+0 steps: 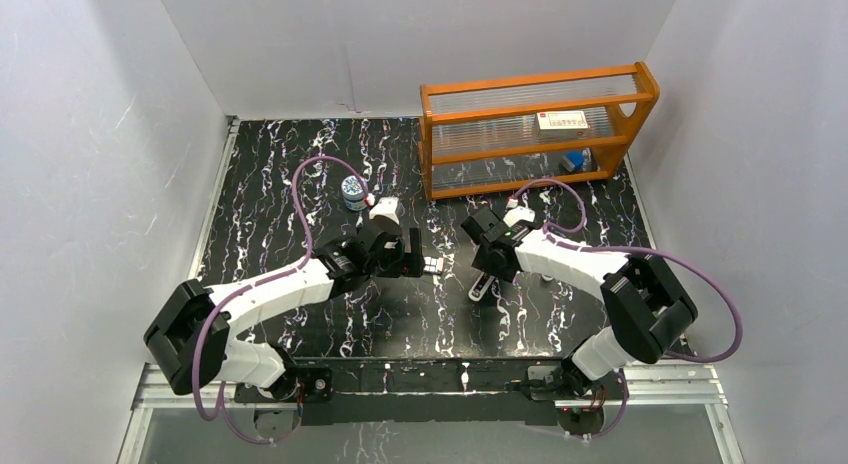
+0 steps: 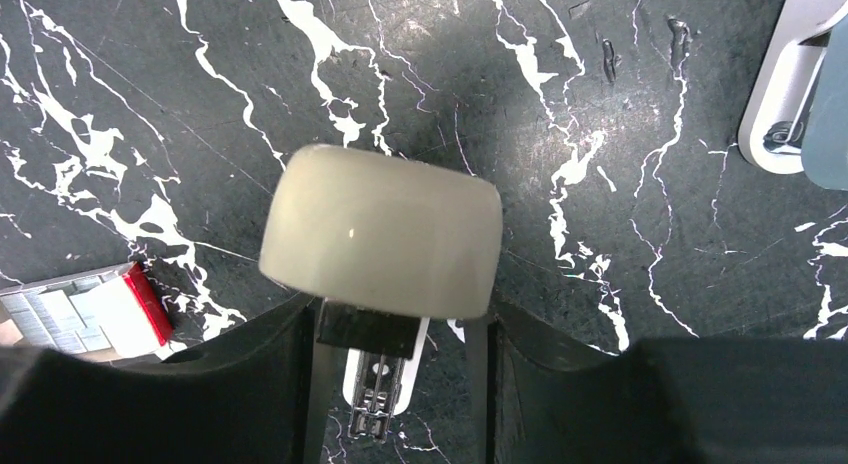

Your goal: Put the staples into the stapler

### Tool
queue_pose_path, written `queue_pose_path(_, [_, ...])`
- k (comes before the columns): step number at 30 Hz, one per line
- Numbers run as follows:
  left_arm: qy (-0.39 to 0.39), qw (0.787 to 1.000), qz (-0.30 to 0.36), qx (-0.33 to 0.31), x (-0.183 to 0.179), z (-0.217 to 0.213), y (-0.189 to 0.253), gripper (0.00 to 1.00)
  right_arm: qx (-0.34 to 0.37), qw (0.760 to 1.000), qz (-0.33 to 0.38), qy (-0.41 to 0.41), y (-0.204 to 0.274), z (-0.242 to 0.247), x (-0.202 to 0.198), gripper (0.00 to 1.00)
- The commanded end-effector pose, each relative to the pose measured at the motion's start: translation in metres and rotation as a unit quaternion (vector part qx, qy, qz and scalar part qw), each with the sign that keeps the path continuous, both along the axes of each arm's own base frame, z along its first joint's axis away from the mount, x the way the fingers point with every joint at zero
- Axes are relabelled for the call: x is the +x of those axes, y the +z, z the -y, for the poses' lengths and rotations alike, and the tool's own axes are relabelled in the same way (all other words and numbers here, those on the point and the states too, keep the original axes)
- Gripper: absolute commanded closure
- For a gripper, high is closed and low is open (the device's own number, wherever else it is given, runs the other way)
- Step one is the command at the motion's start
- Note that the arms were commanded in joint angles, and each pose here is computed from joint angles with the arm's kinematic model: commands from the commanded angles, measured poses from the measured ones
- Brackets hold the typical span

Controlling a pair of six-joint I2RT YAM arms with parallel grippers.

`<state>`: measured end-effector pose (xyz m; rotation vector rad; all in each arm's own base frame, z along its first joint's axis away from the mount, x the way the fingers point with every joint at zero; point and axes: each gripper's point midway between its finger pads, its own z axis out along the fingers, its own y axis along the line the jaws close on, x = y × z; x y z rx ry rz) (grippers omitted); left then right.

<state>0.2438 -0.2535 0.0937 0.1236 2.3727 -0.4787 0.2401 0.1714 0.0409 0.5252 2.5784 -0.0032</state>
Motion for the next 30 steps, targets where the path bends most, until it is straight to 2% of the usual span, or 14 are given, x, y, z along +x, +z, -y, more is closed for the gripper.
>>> queue_pose_path(1, [-0.001,1.0,0.0,0.006,0.002,-0.002,-0.005,0.12,0.001,1.0,0.025,-0.01,0.01,-0.007,0.015,0.47])
queue_pose_path(15, [0.009,1.0,-0.012,0.018,0.004,-0.007,-0.015,0.12,-0.016,0.999,0.031,0.028,0.009,-0.013,0.025,0.69])
queue_pose_path(23, [0.013,1.0,-0.017,0.018,0.004,-0.009,-0.015,0.12,-0.016,0.986,0.074,0.147,0.025,-0.042,0.054,0.68])
queue_pose_path(30, [0.018,0.999,-0.024,0.016,0.004,-0.012,-0.017,0.12,-0.014,0.969,0.085,0.23,0.024,-0.063,0.078,0.68])
